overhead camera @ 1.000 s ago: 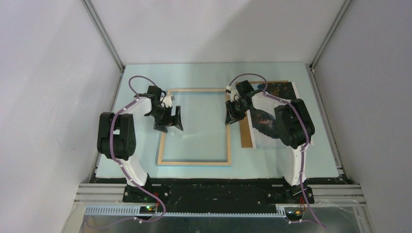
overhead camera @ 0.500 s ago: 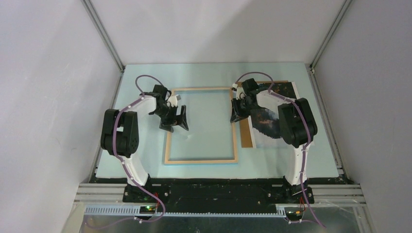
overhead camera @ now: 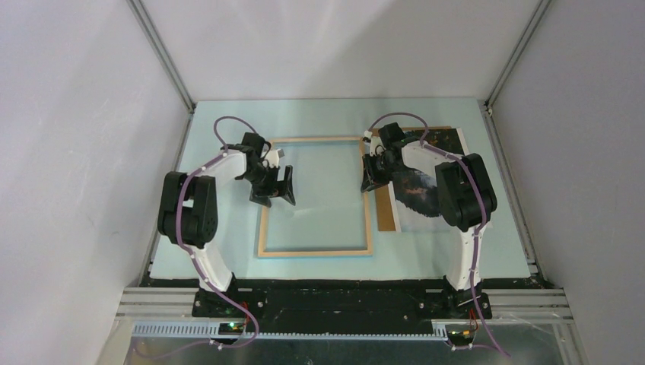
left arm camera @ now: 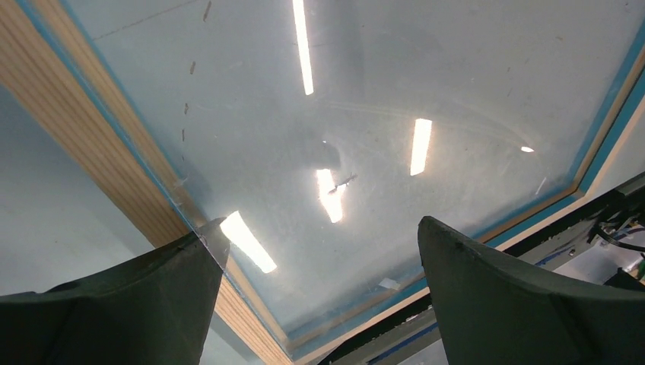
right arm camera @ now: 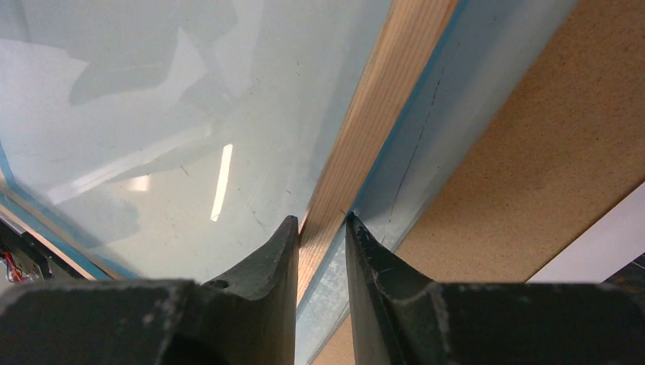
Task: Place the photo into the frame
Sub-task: Move the photo frame to the center of the board.
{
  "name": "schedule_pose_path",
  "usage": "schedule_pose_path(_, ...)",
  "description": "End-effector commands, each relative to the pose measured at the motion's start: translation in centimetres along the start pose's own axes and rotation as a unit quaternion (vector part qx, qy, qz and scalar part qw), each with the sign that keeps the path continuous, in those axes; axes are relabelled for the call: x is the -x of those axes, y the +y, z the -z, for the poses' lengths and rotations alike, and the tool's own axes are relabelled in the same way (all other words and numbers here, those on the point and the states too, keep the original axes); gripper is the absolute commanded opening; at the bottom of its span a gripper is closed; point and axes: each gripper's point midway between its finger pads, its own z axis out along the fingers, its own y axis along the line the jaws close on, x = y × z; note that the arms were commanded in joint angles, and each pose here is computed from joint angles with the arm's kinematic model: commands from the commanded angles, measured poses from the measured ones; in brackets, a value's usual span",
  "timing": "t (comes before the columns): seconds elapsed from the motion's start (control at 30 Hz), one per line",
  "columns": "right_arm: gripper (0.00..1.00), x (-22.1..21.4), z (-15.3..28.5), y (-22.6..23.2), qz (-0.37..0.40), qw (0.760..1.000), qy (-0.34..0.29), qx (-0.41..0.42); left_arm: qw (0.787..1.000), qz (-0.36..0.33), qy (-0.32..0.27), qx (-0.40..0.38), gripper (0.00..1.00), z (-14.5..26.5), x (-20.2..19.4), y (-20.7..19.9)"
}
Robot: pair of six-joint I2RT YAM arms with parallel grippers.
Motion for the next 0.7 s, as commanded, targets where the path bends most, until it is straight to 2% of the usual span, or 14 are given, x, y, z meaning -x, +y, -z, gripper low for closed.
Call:
schedule_pose_path(0.0,0.13,-0.1,0.0,-1.7,0.022,0.999,0.003,-0.038,0.999,-0.028,-0.026,0.019,1.0,1.6,0.5,-0.4)
schedule_pose_path(0.67,0.13,-0.2,0.0,-1.6,0.022,0.999,0.004,-0.037,0.997,-0.049,-0.044,0.046,1.0,3.1,0.6,0.1)
